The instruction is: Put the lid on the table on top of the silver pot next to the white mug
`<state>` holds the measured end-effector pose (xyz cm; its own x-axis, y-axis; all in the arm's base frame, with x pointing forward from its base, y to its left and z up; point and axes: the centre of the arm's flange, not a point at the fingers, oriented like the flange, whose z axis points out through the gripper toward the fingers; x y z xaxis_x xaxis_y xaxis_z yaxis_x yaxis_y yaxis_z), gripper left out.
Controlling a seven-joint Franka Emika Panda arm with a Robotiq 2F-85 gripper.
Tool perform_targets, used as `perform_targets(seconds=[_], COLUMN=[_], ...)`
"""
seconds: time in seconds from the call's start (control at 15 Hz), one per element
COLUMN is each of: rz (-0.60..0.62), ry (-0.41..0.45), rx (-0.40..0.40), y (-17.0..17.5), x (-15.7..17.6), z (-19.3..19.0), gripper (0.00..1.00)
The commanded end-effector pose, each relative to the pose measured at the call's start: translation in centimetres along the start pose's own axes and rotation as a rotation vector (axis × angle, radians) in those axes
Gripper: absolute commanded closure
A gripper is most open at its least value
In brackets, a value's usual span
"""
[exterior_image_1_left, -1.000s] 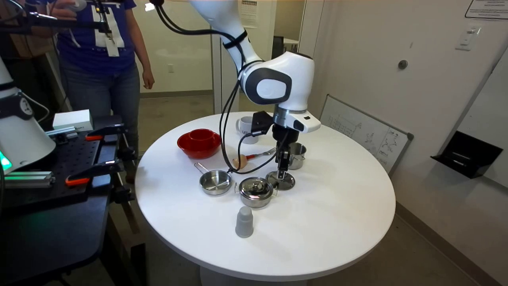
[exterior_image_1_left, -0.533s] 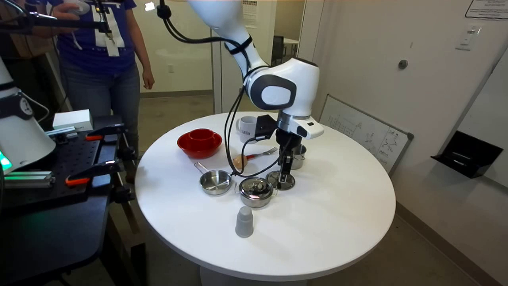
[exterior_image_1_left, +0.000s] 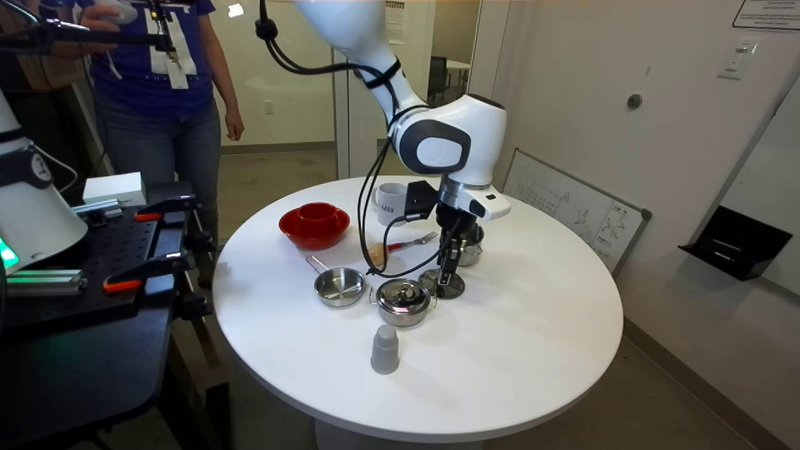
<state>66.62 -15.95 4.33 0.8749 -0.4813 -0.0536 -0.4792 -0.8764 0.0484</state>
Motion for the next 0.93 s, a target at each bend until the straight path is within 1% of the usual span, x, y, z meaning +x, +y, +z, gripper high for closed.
perform_targets(seconds=[0.0, 0.27, 0.33, 0.47, 0.87], rz=[0.019, 0.023, 0.023, 0.024, 0.024], ry=[-0.018, -0.025, -0.026, -0.028, -0.026], rx=[0.009, 0.008, 0.008, 0.007, 0.009], y=[-0.11, 0.07, 0.12, 0.20, 0.32], x=[0.86, 0.64, 0.61, 0.56, 0.52], z=[0.74, 1.19, 1.27, 1.44, 1.37], gripper=[0.62, 0.90, 0.98, 1.00, 1.00])
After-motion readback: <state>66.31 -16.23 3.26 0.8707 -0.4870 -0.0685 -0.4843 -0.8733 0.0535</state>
